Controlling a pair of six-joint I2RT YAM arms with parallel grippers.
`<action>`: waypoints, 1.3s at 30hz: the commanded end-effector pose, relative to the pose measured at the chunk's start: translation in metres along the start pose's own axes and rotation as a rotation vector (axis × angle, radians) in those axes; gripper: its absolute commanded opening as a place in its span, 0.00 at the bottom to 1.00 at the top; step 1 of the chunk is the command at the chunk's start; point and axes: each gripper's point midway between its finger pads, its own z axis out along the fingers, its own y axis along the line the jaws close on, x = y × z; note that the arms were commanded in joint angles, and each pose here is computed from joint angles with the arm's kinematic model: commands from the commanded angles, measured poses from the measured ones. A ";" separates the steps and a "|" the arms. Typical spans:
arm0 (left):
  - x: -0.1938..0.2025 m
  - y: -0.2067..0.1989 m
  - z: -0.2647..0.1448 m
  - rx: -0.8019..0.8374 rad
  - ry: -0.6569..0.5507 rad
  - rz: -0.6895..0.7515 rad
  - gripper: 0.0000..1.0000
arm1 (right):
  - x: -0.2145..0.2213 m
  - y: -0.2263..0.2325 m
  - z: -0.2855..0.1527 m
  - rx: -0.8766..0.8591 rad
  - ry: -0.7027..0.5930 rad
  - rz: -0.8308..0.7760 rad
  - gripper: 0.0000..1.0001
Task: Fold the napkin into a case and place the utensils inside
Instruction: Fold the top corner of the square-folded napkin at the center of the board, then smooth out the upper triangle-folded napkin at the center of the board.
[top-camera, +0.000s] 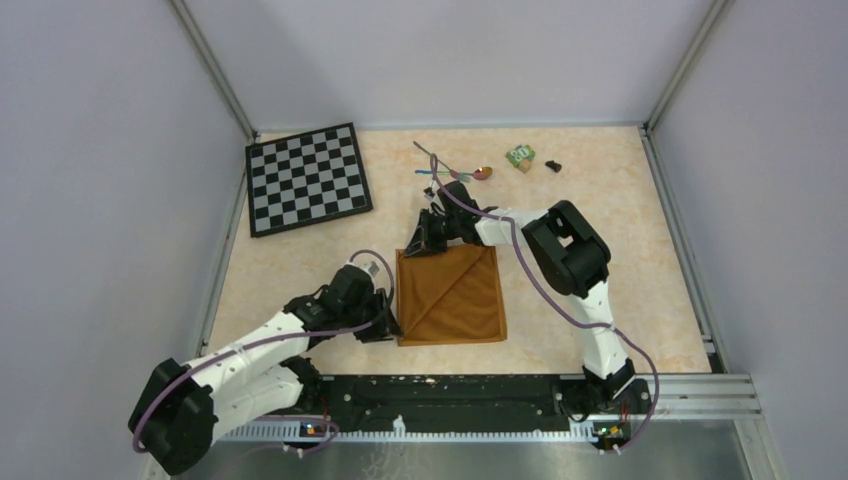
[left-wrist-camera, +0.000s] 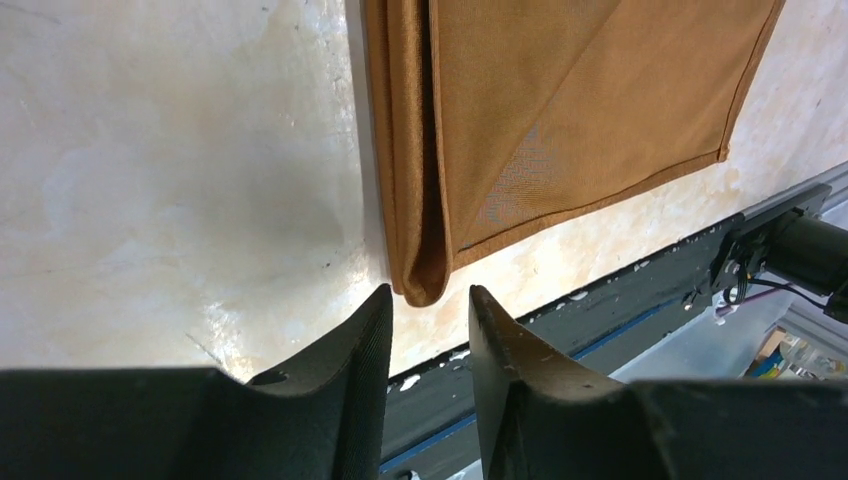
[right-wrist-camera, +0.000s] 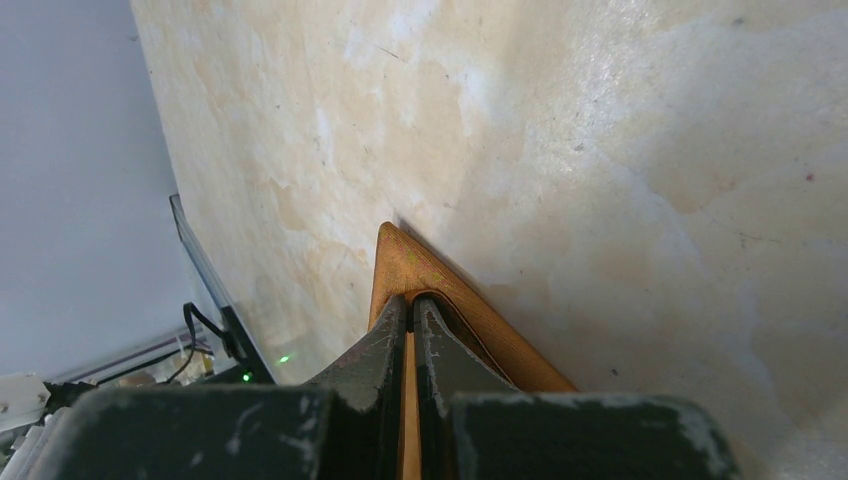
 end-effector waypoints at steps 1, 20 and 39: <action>-0.017 -0.018 0.005 0.032 -0.025 0.033 0.38 | -0.019 0.010 0.000 -0.038 -0.046 -0.030 0.00; 0.000 0.018 0.029 -0.076 0.036 0.011 0.11 | -0.023 0.019 0.002 -0.062 -0.019 -0.072 0.16; 0.003 0.022 0.025 -0.091 0.033 0.001 0.11 | 0.038 0.069 -0.119 -0.345 0.001 -0.163 0.56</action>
